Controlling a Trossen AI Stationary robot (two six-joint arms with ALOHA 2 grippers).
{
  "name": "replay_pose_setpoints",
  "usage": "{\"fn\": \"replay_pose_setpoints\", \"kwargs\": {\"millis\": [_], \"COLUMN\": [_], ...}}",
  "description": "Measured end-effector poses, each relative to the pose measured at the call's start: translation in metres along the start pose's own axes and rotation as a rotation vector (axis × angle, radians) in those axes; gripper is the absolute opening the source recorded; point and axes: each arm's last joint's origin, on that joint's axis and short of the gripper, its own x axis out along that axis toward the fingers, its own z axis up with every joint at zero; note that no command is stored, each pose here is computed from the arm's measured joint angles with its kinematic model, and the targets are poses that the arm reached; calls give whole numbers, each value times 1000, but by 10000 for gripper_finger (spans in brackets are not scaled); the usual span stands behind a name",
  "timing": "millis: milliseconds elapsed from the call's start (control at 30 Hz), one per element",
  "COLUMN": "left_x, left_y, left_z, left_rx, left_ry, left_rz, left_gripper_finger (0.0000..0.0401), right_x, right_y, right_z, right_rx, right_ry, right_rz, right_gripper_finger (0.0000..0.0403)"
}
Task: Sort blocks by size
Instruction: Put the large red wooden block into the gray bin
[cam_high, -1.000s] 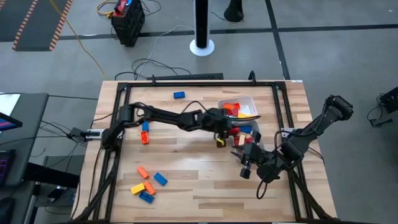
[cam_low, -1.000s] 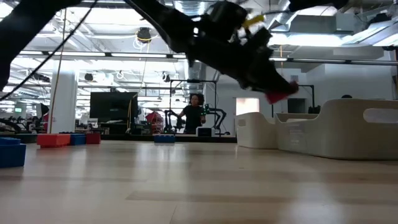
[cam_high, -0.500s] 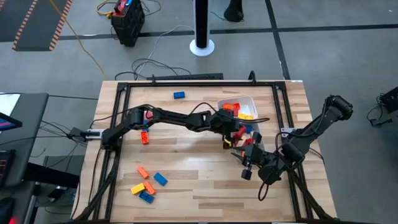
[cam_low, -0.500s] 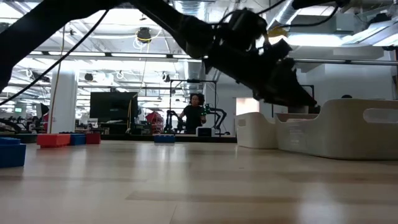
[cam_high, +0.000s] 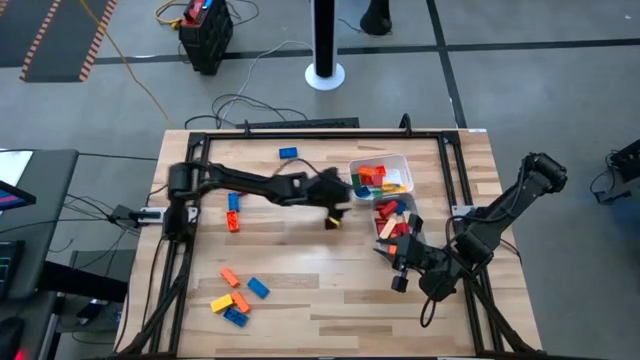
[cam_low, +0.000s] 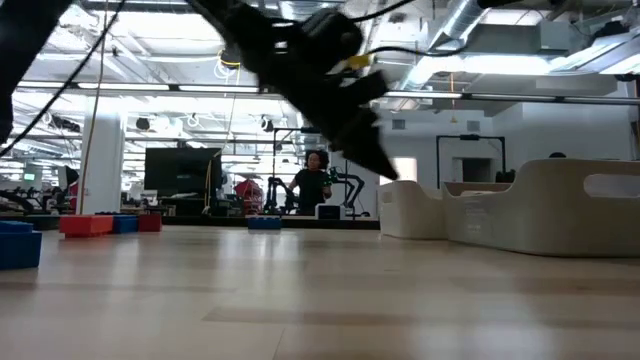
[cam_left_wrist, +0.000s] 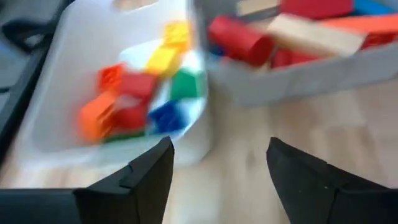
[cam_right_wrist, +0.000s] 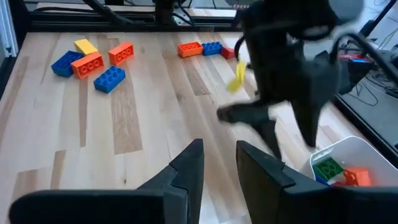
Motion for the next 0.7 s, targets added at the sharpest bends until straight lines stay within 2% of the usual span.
{"fn": "replay_pose_setpoints", "kwargs": {"millis": [167,300,533,700], "left_x": [-47,-89,-156,-178], "left_y": [20,25,25,30], "left_z": [-29,-53,-96,-121], "left_rx": [-38,-79,-178,-283], "left_ry": [16,36,255,457], "left_rz": [46,91,235,343], "left_gripper_finger": [236,235,235,235], "right_x": [1,4,7,12], "right_y": [-1,-3,-4,-8], "right_z": [0,1,1,4], "right_rx": [0,2,5,24], "right_ry": [2,5,9,6], "right_rz": [-6,-18,-33,-52], "right_gripper_finger": [123,123,123,123]}}
